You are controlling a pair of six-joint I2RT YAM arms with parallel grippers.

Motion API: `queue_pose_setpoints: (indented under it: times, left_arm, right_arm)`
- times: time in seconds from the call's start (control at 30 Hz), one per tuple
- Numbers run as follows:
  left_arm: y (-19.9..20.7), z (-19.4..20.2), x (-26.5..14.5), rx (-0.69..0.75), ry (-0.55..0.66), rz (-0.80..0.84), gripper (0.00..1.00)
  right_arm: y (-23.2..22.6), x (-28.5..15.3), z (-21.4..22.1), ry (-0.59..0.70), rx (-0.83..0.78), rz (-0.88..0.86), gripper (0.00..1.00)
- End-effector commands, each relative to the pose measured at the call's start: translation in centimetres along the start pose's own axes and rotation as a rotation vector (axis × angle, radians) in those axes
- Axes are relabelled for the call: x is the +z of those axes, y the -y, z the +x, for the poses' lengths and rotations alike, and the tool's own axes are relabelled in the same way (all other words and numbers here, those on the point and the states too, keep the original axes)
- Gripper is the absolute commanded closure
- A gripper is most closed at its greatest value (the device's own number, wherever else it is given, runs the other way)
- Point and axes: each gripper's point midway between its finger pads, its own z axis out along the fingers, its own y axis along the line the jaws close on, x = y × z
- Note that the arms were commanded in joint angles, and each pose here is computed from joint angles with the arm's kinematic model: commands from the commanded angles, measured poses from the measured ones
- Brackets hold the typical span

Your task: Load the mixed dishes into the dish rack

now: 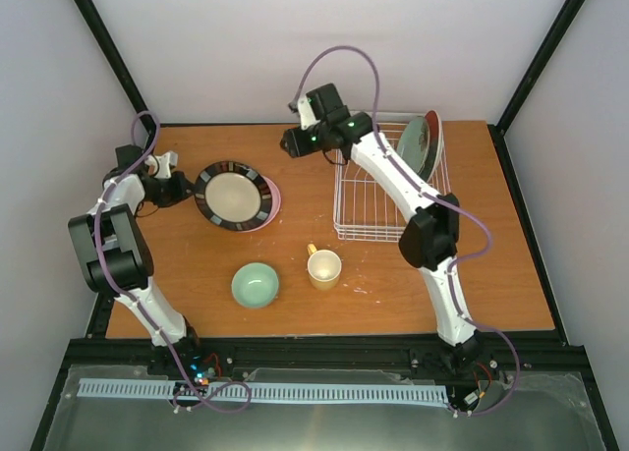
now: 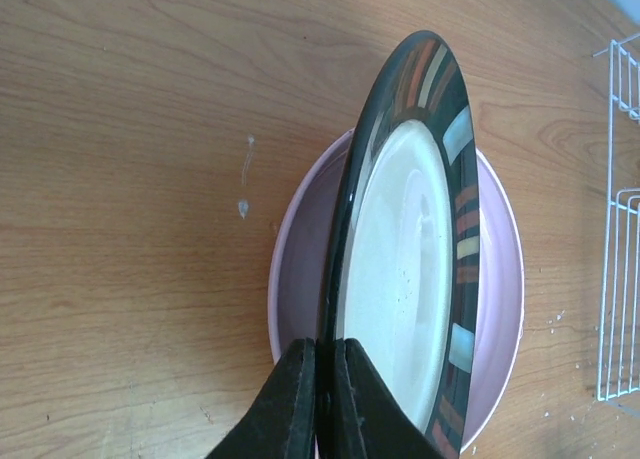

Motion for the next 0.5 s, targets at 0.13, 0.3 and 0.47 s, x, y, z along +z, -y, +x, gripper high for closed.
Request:
queue_pose_setpoints:
  times: [0.13, 0.3, 0.47]
  left_arm:
    - [4.0, -2.8, -3.5, 0.108, 0.121, 0.069, 0.99]
    - [6.5, -3.8, -5.2, 0.155, 0.191, 0.147, 0.99]
    - [8.4, -3.2, -5.5, 0.17, 0.21, 0.263, 0.99]
  right_arm:
    - [-4.6, 5.4, 5.6, -0.199, 0.15, -0.364, 0.41]
    - [-5.3, 7.5, 6.9, -0.226, 0.193, -0.448, 0.4]
    - [-6.2, 8.7, 6.9, -0.208, 0.209, -0.522, 0.39]
